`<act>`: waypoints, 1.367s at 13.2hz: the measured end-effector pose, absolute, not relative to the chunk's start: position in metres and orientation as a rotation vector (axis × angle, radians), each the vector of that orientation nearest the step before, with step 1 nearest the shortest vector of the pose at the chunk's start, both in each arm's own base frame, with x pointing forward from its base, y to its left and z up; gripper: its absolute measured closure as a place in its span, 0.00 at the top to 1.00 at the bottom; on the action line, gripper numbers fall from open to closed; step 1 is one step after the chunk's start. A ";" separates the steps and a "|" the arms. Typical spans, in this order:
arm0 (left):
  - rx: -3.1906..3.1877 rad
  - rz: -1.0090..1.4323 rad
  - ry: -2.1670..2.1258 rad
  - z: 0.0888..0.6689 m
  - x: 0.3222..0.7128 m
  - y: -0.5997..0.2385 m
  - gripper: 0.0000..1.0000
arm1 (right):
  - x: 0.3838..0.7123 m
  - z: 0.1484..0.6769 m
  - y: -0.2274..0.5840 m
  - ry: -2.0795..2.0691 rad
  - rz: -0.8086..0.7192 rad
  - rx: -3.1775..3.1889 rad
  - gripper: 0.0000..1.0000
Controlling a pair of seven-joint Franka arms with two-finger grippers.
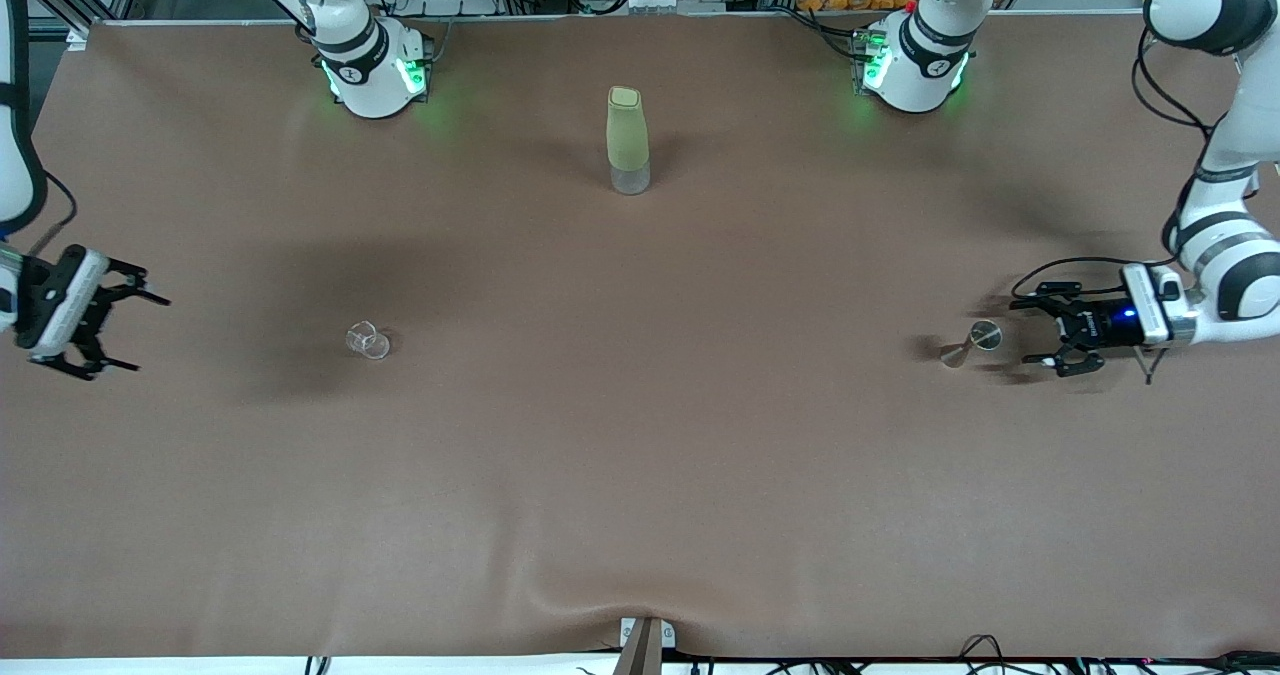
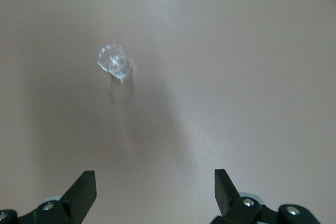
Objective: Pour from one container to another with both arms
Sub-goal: 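Lower the left gripper to the jigger while the right gripper lowers to the beaker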
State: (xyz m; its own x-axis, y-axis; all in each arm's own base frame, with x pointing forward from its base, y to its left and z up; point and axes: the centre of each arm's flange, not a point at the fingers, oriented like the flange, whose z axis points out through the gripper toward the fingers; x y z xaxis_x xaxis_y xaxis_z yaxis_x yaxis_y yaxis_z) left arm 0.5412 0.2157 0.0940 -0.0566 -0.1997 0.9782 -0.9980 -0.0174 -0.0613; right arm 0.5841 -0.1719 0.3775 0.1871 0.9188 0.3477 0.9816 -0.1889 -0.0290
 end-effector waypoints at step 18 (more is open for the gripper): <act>1.252 1.228 -1.367 0.067 0.561 0.158 0.75 | 0.538 0.120 -0.135 -1.586 -1.012 -1.575 1.00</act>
